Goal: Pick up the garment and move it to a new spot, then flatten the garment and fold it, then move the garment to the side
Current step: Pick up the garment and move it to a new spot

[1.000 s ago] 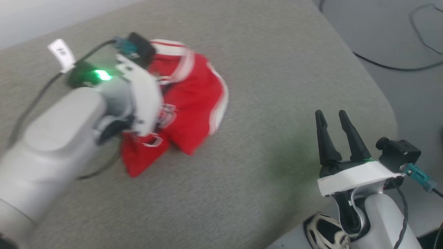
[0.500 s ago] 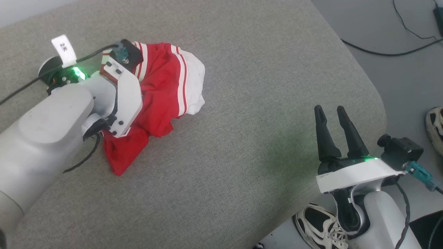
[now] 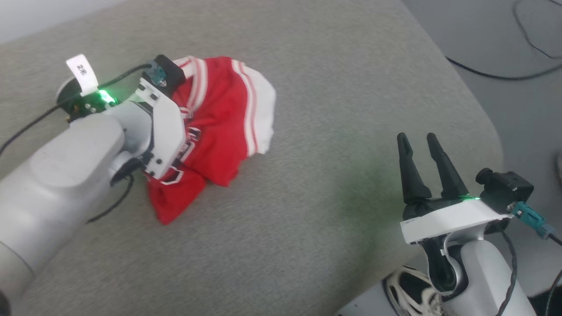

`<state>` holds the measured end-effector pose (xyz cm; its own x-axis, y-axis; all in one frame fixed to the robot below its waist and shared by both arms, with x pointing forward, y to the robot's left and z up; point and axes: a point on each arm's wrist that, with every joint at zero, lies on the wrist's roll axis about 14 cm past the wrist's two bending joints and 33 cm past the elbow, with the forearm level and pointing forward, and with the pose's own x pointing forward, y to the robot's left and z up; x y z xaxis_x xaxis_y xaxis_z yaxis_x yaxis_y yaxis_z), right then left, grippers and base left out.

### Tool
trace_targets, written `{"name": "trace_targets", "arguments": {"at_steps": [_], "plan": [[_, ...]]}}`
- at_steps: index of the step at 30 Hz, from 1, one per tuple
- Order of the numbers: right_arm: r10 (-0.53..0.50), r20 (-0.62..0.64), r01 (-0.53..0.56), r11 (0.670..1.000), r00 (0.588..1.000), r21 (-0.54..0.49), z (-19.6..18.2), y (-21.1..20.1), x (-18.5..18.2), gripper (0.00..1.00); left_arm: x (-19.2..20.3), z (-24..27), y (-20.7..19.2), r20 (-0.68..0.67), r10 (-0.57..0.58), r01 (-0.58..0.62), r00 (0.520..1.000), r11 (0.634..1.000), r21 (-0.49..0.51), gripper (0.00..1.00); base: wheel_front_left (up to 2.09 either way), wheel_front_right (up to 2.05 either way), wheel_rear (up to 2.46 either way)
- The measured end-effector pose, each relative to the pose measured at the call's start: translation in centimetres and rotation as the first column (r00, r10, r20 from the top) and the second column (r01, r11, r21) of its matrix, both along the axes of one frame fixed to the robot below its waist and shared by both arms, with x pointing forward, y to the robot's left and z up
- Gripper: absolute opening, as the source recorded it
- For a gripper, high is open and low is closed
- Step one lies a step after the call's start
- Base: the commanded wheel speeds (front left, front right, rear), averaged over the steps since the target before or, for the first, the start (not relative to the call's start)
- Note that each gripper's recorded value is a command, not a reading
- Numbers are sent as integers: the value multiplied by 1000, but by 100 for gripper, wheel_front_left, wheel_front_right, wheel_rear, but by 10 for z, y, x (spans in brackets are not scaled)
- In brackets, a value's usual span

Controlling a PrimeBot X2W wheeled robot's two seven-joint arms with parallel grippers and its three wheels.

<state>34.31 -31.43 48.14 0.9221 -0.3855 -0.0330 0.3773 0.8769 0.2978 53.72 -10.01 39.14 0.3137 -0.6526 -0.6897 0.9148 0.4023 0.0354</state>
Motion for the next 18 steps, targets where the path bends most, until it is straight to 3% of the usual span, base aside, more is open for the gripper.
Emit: {"name": "trace_targets", "arguments": {"at_steps": [6,10,14,18], "plan": [[81,19,-80,996,997,-32,5,20,18,100,-11,42,7,45,43,-35,998,988,-153,100,0,0,0],[141,24,-139,989,990,-56,7,36,30,100,-8,71,25,61,144,-121,988,949,-291,100,0,0,0],[204,26,-202,976,979,-80,8,55,41,100,-10,86,57,42,285,-241,958,872,-426,100,0,0,0],[257,31,-253,963,966,-97,10,71,50,100,-13,84,109,21,453,-383,891,777,-499,100,0,0,0]]}}
